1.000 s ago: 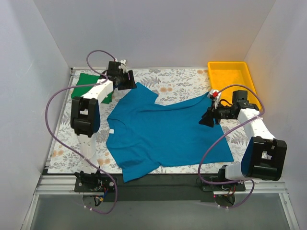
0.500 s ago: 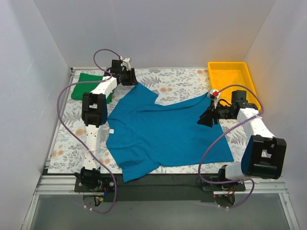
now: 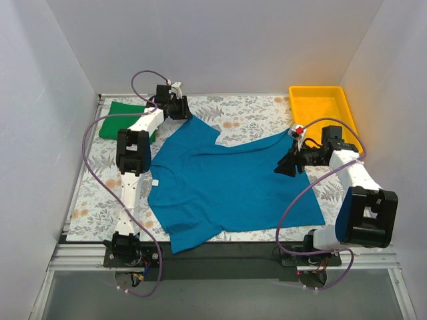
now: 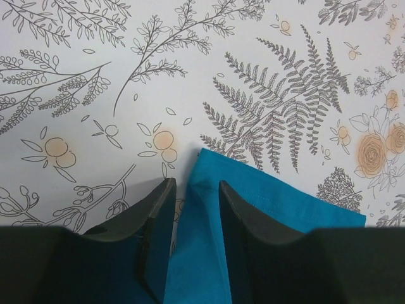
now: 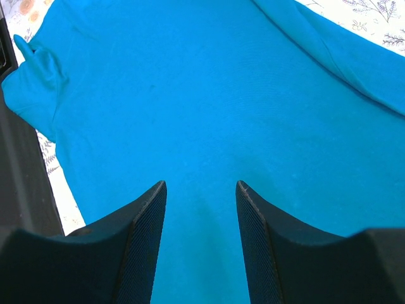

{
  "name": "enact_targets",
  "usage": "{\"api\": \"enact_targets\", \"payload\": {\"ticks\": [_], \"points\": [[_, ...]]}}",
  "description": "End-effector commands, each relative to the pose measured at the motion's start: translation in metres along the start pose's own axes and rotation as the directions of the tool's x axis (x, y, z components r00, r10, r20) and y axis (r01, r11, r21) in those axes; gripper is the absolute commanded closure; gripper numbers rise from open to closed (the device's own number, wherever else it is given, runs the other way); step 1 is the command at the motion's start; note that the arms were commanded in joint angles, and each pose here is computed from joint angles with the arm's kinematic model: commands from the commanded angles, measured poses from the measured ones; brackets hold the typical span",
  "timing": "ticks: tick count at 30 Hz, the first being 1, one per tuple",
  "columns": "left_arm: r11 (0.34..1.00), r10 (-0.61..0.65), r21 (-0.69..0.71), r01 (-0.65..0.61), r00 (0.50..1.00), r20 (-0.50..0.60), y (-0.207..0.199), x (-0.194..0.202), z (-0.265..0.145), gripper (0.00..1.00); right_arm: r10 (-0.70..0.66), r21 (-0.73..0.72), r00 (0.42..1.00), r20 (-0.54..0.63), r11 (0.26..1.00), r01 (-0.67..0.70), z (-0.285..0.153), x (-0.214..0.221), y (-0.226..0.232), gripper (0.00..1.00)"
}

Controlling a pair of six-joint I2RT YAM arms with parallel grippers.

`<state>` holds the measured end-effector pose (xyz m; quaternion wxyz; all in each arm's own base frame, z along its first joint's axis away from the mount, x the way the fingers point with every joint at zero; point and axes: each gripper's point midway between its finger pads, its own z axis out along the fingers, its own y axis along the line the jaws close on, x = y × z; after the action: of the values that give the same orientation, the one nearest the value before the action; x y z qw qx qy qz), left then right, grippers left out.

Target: Fold and stack the t-shirts

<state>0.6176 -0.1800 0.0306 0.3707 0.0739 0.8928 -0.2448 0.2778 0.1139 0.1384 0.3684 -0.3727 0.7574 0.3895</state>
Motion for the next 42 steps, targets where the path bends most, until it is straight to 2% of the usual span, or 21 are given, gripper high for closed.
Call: {"api": "enact_targets", "payload": {"ticks": [1,9,15,19,21,23,24,25,27,30,31,36,37,38,42], "points": [[0.999,0.031,-0.016,-0.031,1.0,0.001,-0.007,-0.002,0.004,0.68,-0.005,-0.01,1.0,0.026,1.0,0.005,0.0,-0.006,-0.001,0.45],[0.992,0.075,-0.098,-0.078,0.997,-0.036,-0.01,0.012,0.014,0.74,0.002,-0.005,0.999,0.032,1.0,-0.002,-0.002,-0.007,-0.002,0.45],[0.987,0.086,-0.134,-0.087,0.996,-0.019,-0.007,0.003,0.009,1.0,0.005,-0.001,0.999,0.037,1.0,-0.005,-0.004,-0.007,-0.003,0.45],[0.984,0.091,-0.155,-0.083,0.995,0.042,-0.012,-0.024,-0.007,1.0,0.01,0.01,1.0,0.023,1.0,-0.01,-0.004,-0.002,-0.005,0.45],[0.981,0.103,-0.173,-0.086,0.99,0.094,-0.017,-0.047,-0.027,1.0,0.011,0.013,1.0,0.016,1.0,-0.011,-0.004,0.0,-0.005,0.45],[0.978,0.103,-0.193,-0.08,0.988,0.113,-0.011,-0.048,-0.041,1.0,0.012,0.015,1.0,0.011,1.0,-0.012,-0.003,0.002,-0.006,0.45],[0.976,0.121,-0.202,-0.086,0.979,0.167,-0.018,-0.07,-0.064,1.0,0.006,0.017,1.0,0.011,1.0,-0.006,-0.003,0.002,-0.007,0.45],[0.974,0.101,-0.214,-0.071,0.986,0.132,-0.006,-0.049,-0.067,1.0,0.012,0.017,1.0,0.007,1.0,-0.012,-0.003,0.003,-0.008,0.45],[0.973,0.105,-0.22,-0.064,0.978,0.179,-0.006,-0.063,-0.093,1.0,0.01,0.024,1.0,0.003,1.0,-0.01,-0.003,0.0,-0.012,0.45],[0.972,0.08,-0.229,-0.041,0.983,0.165,0.002,-0.048,-0.106,1.0,0.046,0.05,0.999,-0.005,0.998,-0.046,-0.001,-0.007,-0.025,0.49],[0.972,0.073,-0.233,-0.027,0.979,0.189,0.005,-0.055,-0.118,1.0,0.023,0.088,1.0,-0.01,0.996,-0.022,-0.004,-0.018,-0.036,0.51],[0.956,0.007,-0.29,0.053,0.979,0.203,0.035,-0.036,-0.14,1.0,0.092,0.203,0.995,-0.047,0.976,-0.081,-0.001,-0.044,-0.086,0.51],[0.953,0.0,-0.296,0.064,0.978,0.209,0.039,-0.035,-0.143,1.0,0.07,0.269,0.997,-0.044,0.961,-0.055,-0.007,-0.063,-0.105,0.51],[0.95,0.002,-0.305,0.073,0.971,0.238,0.041,-0.041,-0.152,1.0,0.122,0.278,0.991,-0.052,0.955,-0.103,-0.001,-0.058,-0.117,0.51],[0.936,-0.04,-0.326,0.131,0.962,0.27,0.063,-0.034,-0.168,1.0,0.143,0.323,0.989,-0.037,0.938,-0.123,0.003,-0.081,-0.156,0.5]]}}
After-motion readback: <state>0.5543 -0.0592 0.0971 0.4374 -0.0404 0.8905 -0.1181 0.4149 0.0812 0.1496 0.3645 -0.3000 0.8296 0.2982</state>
